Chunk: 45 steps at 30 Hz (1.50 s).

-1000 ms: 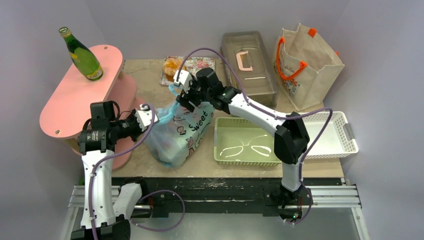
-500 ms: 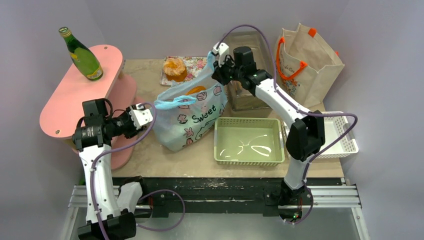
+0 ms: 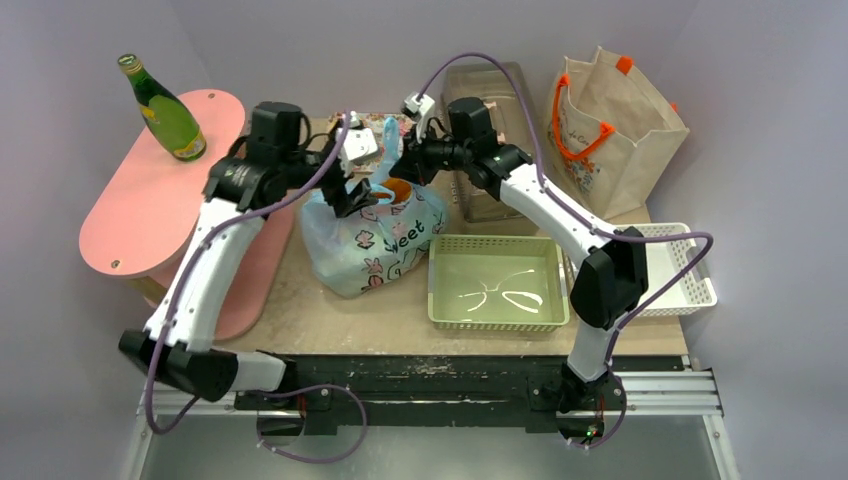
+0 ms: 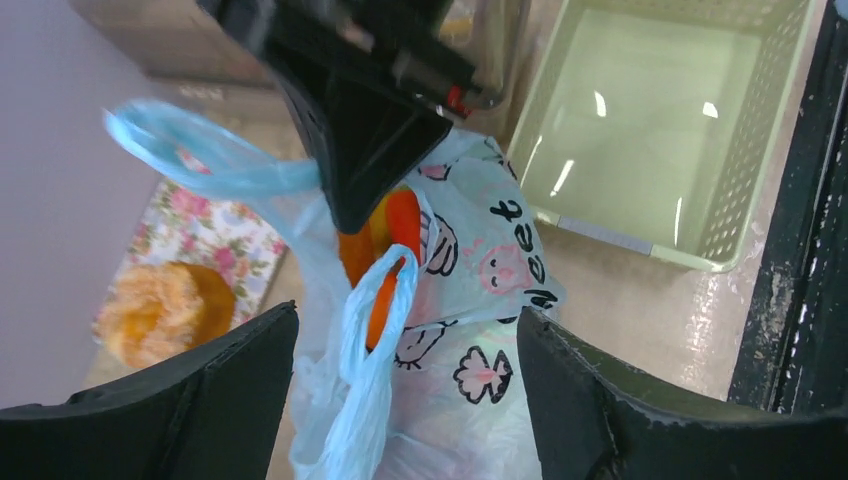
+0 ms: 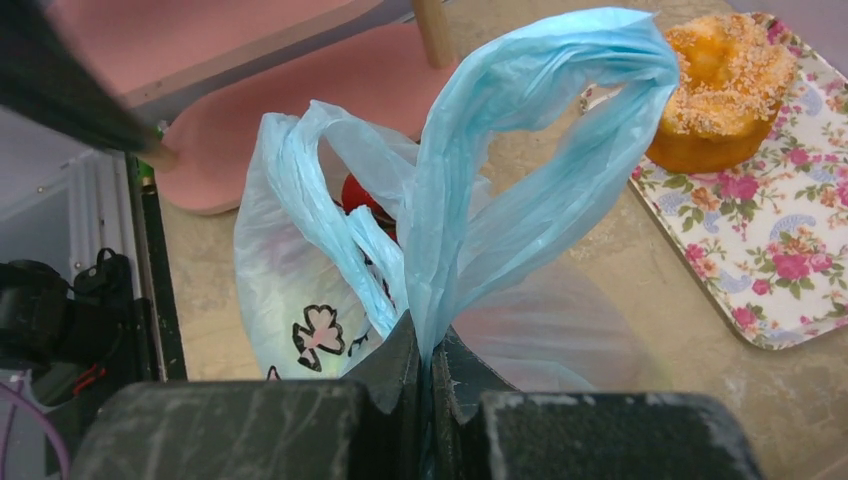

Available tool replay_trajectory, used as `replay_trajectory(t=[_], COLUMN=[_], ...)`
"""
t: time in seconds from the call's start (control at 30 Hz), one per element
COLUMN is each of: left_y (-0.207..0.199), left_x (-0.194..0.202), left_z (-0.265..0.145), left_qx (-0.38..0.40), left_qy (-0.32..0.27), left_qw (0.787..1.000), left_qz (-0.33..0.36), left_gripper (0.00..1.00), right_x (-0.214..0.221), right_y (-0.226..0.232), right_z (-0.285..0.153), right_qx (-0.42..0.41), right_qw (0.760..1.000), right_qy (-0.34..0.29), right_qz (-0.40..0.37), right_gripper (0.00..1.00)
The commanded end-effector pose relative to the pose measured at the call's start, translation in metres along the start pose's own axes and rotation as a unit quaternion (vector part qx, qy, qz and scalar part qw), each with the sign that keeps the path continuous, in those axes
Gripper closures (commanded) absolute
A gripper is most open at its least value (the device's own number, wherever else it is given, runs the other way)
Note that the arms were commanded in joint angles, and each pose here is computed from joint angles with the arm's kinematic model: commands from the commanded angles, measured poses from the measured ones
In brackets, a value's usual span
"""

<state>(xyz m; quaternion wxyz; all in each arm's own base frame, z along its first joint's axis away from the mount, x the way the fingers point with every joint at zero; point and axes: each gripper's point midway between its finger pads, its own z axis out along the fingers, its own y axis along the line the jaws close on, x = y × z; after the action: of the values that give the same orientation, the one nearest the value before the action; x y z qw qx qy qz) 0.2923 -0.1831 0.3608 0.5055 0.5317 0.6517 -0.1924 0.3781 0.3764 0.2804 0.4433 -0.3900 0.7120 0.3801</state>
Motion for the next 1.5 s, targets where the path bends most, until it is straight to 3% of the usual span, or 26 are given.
replay_trajectory(t=[0.0, 0.07, 0.13, 0.23, 0.3, 0.33, 0.37, 0.5, 0.57, 0.67, 0.77, 0.93, 1.03, 1.13, 1.17, 1.27, 1.3, 1.47], left_y=[0.01, 0.02, 0.029, 0.03, 0.023, 0.021, 0.02, -0.006, -0.023, -0.066, -0.125, -0.214, -0.23, -0.233, -0.23, -0.194, -0.18, -0.116], left_x=[0.057, 0.085, 0.111, 0.121, 0.1, 0.086, 0.073, 0.033, 0.032, 0.061, 0.112, 0.193, 0.218, 0.215, 0.208, 0.171, 0.155, 0.05], left_z=[0.044, 0.053, 0.055, 0.037, 0.009, -0.008, -0.026, -0.089, -0.106, -0.103, -0.088, -0.101, -0.11, -0.107, -0.105, -0.096, -0.094, -0.086], left_qx=[0.014, -0.006, -0.035, -0.049, -0.044, -0.05, -0.06, -0.068, -0.064, -0.007, 0.086, 0.235, 0.261, 0.263, 0.249, 0.167, 0.145, 0.069], left_qy=[0.07, 0.109, 0.14, 0.157, 0.127, 0.108, 0.088, 0.042, 0.04, 0.055, 0.088, 0.181, 0.206, 0.192, 0.185, 0.169, 0.161, 0.053], left_qw=[0.997, 0.993, 0.989, 0.986, 0.99, 0.991, 0.992, 0.997, 0.997, 0.998, 0.992, 0.952, 0.937, 0.939, 0.946, 0.971, 0.976, 0.993], left_qz=[-0.042, -0.038, -0.03, -0.035, -0.052, -0.056, -0.06, -0.023, 0.006, 0.043, 0.023, 0.077, 0.108, 0.107, 0.094, 0.024, -0.001, -0.08], left_gripper=[0.18, 0.12, 0.17, 0.51, 0.86, 0.99, 1.0, 1.0, 1.0, 1.0, 1.0, 1.0, 1.0, 1.0, 0.91, 0.41, 0.34, 0.29], right_x=[-0.051, -0.057, -0.06, -0.065, -0.073, -0.078, -0.085, -0.109, -0.109, -0.083, -0.042, 0.035, 0.064, 0.071, 0.069, 0.049, 0.04, 0.004], right_y=[0.009, 0.01, 0.01, 0.002, -0.009, -0.016, -0.023, -0.043, -0.049, -0.057, -0.054, -0.061, -0.07, -0.073, -0.073, -0.064, -0.06, -0.038], right_z=[-0.015, -0.016, -0.017, -0.018, -0.02, -0.022, -0.025, -0.041, -0.044, -0.037, -0.022, -0.009, -0.012, -0.015, -0.017, -0.021, -0.023, -0.034], right_qx=[-0.022, -0.025, -0.027, -0.02, -0.007, 0.002, 0.012, 0.038, 0.051, 0.062, 0.055, 0.066, 0.086, 0.095, 0.098, 0.085, 0.08, 0.065], right_qw=[0.998, 0.997, 0.996, 0.996, 0.995, 0.994, 0.993, 0.988, 0.987, 0.989, 0.993, 0.996, 0.995, 0.993, 0.993, 0.996, 0.996, 0.998], right_qy=[-0.064, -0.071, -0.076, -0.084, -0.092, -0.1, -0.109, -0.144, -0.148, -0.12, -0.084, 0.008, 0.047, 0.062, 0.061, 0.041, 0.032, -0.01], right_qz=[0.012, 0.021, 0.022, 0.027, 0.031, 0.035, 0.04, 0.05, 0.045, 0.055, 0.061, 0.052, 0.036, 0.02, 0.014, 0.004, 0.0, -0.014], right_gripper=[1.0, 1.0, 1.0, 1.0, 1.0, 1.0, 1.0, 1.0, 1.0, 1.0, 1.0, 1.0, 1.0, 1.0, 1.0, 1.0, 1.0, 1.0])
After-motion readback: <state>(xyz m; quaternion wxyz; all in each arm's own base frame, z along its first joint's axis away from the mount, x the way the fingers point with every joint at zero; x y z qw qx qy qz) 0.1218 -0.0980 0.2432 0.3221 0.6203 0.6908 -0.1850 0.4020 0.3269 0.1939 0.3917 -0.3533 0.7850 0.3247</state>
